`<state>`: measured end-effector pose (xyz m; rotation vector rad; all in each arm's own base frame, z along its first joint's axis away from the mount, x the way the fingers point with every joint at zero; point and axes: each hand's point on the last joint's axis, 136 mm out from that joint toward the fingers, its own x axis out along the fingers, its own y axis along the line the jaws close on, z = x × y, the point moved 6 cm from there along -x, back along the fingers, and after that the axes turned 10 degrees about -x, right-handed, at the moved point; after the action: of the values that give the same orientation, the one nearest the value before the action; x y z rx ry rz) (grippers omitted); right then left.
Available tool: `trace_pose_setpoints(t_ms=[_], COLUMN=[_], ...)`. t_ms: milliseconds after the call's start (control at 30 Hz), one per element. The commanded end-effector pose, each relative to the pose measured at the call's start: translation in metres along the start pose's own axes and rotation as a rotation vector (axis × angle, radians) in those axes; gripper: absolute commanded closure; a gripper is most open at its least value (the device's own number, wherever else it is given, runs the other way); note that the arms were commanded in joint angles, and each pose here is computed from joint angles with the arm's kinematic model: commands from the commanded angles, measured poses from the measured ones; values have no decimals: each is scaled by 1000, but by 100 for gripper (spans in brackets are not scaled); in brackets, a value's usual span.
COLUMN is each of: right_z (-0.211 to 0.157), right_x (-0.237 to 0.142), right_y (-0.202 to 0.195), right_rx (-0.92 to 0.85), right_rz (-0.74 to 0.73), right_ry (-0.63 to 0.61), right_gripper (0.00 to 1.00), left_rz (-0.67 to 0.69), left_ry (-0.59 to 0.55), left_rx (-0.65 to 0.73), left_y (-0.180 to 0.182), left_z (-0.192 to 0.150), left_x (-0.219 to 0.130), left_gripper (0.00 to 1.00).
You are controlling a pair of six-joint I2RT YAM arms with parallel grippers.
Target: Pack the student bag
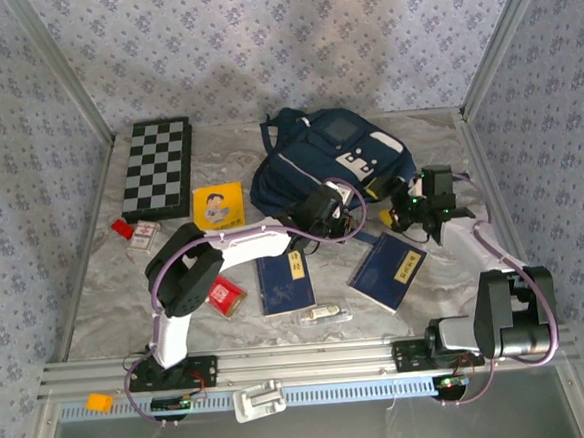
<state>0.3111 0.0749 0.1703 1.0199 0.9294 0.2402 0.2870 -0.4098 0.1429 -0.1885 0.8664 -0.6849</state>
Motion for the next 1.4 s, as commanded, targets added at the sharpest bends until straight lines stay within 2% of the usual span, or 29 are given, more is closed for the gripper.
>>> trace_pose_setpoints(t_ms=[0,100,200,367,633,767,1133,1200,1300,1367], right_z=[-11,-6,6,15,22,29,51,55,57,56], right_x=[15,25,31,53,59,51,15,11,13,15], right_y=[5,3,4,9,-2,-2,-9,-12,-10,-11], right_rx=[55,67,67,41,1,-30,-95,-93,-109,-118], right_rz=[38,4,0,-14,-36,-18,-25,-43,-57,-84], right_ry=[19,-17,-75,-47,-9,8,79,67,58,68], right_gripper=[19,29,35,48,88,100,100,100,99,87], left_rz=[-80,-85,-97,-103,-80,-22,106,108,40,6], left_ry=[-57,-50,-47,-49,-28,-28,40,45,58,52], left_rx=[18,17,19,21,45,42,16,12,16,18], left_y=[-20,-21,-23,-24,-20,-1,77,81,69,55], left_z=[22,21,22,23,18,11,-12,-13,-12,-11], left_x=[-4,-5,-7,-10,-22,-35,-72,-74,-73,-68], left_gripper=[100,100,100,100,100,100,100,100,100,100])
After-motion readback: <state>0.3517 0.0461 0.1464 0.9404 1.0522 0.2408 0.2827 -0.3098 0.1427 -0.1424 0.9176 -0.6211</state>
